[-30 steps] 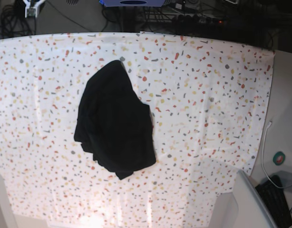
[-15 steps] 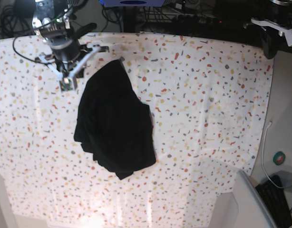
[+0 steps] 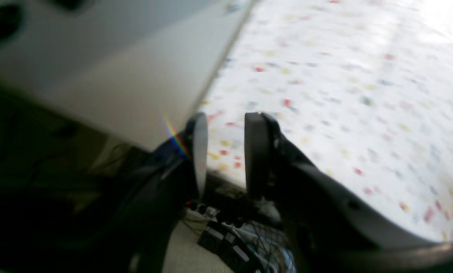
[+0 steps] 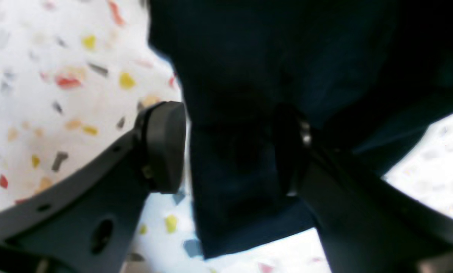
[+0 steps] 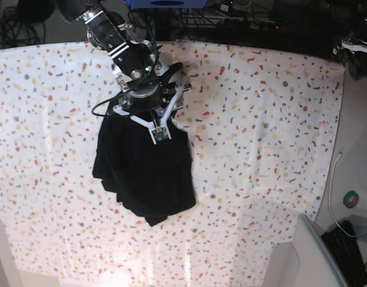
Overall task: Layout the t-shirt on the table in an organized manner, then fold the t-shirt properly
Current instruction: 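Lower the right gripper onto the black t-shirt and grasp it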
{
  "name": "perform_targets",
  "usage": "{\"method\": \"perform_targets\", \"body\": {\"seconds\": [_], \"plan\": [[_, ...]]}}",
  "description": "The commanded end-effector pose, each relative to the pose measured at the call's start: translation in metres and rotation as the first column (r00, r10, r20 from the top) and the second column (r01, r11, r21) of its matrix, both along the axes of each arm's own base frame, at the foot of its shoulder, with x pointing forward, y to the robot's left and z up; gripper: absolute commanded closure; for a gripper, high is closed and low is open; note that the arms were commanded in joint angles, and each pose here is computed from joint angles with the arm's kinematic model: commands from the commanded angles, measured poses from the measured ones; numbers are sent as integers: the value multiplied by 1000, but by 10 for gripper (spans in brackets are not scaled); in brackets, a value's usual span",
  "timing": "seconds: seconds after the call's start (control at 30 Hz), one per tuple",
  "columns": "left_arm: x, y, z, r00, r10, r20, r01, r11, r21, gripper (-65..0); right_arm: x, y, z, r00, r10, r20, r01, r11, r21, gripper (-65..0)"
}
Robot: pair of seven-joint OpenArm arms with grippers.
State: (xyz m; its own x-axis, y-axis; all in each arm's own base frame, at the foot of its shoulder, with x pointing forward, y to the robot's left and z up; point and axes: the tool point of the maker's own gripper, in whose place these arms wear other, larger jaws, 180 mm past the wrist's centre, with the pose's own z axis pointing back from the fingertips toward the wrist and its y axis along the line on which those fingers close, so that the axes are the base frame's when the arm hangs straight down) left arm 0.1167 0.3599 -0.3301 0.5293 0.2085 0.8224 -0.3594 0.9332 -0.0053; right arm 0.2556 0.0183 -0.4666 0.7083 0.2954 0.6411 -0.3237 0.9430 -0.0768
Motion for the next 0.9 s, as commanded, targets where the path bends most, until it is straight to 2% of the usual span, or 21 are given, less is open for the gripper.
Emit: {"method": "perform_targets", "body": {"seconds": [0.0,0.1,0.27,0.57,0.6,0.67,0.7,0.73,0.87], "plan": [[4,0,7,999,-23,23,23,1000,10,-158,12,4,9,999,-13,49,13,1000,2,-365],[2,-3,-1,999,-51,14,51,999,-13,-158,12,11,7,998,-2,68,4,1000,-19,-366],[1,1,-9,1000,-30,7,31,999,-25,-158,18,24,12,995,34,98,-30,999,-38,-366],[1,1,-9,999,-31,7,31,999,-23,-158,34,16,-5,997,35,75,-26,993,-112,-347],[1,1,-9,999,-31,7,31,999,-23,-158,35,16,-5,996,35,78,-26,993,-111,-306],[1,2,-9,999,-32,7,32,999,-22,-158,37,21,4,993,38,111,-29,996,-88,-153],[2,2,-8,999,-33,7,34,999,-21,-158,35,24,7,991,39,125,-30,997,-71,-50],[2,2,-8,999,-33,7,34,999,-21,-158,34,27,12,990,38,136,-31,998,-55,0],[2,2,-8,999,-33,7,34,999,-21,-158,28,36,27,987,31,159,-31,1000,-1,0]]}}
